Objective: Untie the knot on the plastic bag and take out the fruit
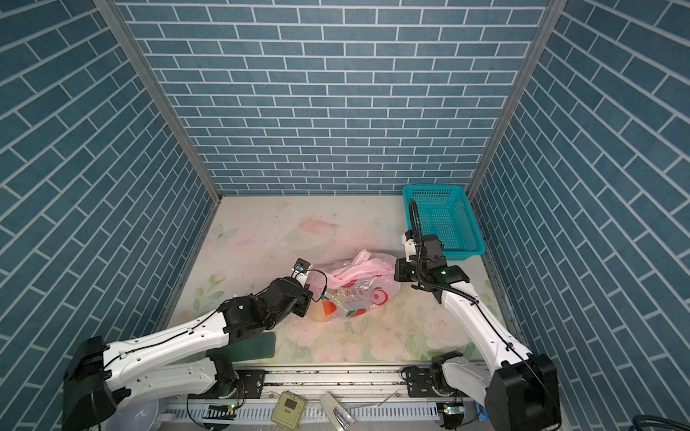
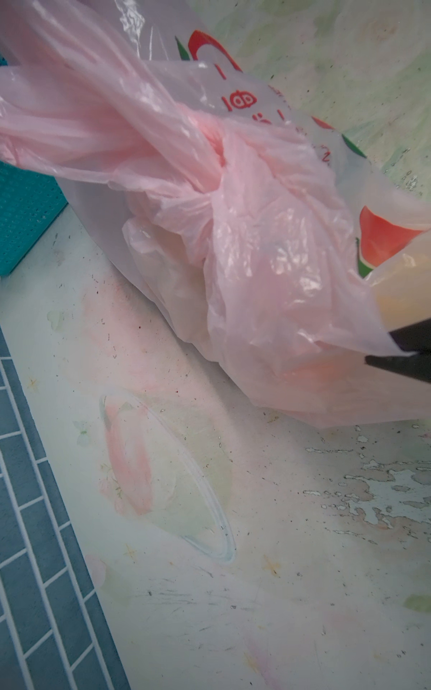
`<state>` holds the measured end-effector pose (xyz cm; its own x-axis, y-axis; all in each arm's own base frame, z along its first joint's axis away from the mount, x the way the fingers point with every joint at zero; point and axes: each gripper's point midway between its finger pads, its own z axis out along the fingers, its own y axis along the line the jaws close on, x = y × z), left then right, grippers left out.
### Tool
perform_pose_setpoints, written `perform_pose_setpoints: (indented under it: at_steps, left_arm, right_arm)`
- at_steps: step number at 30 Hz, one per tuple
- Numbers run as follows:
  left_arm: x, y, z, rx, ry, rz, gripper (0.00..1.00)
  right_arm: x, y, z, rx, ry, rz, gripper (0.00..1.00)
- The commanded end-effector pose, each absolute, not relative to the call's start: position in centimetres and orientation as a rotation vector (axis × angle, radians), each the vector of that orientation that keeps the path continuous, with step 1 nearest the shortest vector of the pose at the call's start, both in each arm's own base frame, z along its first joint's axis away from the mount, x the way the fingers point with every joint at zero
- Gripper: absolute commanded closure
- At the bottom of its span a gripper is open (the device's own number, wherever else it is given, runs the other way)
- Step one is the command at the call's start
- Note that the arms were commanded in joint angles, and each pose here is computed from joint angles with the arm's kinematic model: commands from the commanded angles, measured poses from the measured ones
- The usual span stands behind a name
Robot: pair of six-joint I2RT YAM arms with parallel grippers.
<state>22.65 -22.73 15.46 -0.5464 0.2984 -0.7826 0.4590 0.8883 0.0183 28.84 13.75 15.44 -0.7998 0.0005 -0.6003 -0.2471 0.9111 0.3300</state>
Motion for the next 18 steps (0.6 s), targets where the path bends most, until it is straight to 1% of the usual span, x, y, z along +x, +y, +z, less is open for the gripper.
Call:
perform_pose_setpoints:
  at_steps: [1,3,5,10,14,18]
  left_arm:
    - [22.8,-23.6,16.2,0.614,2.197,-0.221,0.64]
    - [22.9,-24.2,17.5,0.649,2.160,-0.182,0.40]
    - [22.9,-24.8,19.0,0.680,2.101,-0.142,0.31]
    - [22.3,-27.2,21.7,0.827,1.974,-0.082,0.24]
    - [21.6,-29.9,21.1,0.989,1.936,-0.069,0.22]
    - [21.4,-31.6,20.2,1.053,1.913,-0.083,0.21]
  right_arm:
    - [28.8,13.1,15.1,-0.117,2.482,0.509,1.00]
    - [29.0,13.2,15.3,-0.118,2.484,0.509,1.00]
    - [29.1,13.2,15.5,-0.119,2.485,0.502,1.00]
    - [29.5,13.1,16.1,-0.113,2.489,0.488,1.00]
    - [29.9,13.4,16.9,-0.110,2.492,0.500,1.00]
    - [30.2,13.6,17.4,-0.108,2.505,0.506,1.00]
